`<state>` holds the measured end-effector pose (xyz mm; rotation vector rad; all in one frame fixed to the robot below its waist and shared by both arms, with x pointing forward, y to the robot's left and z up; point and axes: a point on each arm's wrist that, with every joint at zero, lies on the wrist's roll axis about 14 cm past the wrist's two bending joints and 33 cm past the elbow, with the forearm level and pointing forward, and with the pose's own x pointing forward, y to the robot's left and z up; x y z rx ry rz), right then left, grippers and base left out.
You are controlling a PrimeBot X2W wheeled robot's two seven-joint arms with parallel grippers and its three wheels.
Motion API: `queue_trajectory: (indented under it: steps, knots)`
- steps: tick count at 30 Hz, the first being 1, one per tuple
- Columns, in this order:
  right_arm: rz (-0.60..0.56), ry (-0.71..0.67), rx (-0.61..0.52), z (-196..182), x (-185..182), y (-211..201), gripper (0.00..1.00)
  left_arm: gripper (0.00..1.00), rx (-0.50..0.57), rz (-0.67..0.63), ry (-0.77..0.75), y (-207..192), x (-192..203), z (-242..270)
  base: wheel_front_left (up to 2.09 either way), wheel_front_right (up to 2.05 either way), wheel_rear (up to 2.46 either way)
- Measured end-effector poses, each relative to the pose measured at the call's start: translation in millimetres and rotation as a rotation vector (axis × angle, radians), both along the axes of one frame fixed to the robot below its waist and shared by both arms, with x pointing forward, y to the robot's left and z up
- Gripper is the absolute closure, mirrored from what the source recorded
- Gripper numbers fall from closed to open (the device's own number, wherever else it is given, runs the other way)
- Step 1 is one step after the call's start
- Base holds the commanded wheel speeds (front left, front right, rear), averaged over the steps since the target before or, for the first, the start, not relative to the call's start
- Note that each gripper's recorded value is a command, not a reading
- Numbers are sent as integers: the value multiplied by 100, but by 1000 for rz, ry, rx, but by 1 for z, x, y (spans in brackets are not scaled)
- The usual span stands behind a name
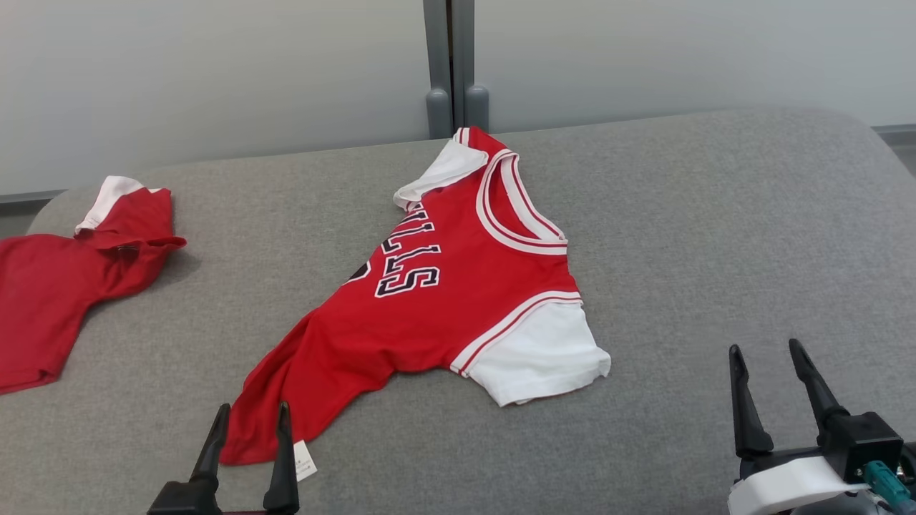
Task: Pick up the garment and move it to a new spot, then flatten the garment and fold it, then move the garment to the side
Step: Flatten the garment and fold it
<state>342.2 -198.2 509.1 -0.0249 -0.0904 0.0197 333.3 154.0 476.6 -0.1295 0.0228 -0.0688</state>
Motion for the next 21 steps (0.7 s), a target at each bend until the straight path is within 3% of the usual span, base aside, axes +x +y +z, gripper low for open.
queue_trajectory:
  steps: [17, 21]
  knots:
    - [70, 64, 36, -21, 2, 24, 0, 0, -7, 30, 2, 23, -16, -5, 0, 0, 0]
    - [86, 30, 50, -10, 8, 29, 0, 0, 4, 58, 79, 28, -22, -29, 0, 0, 0]
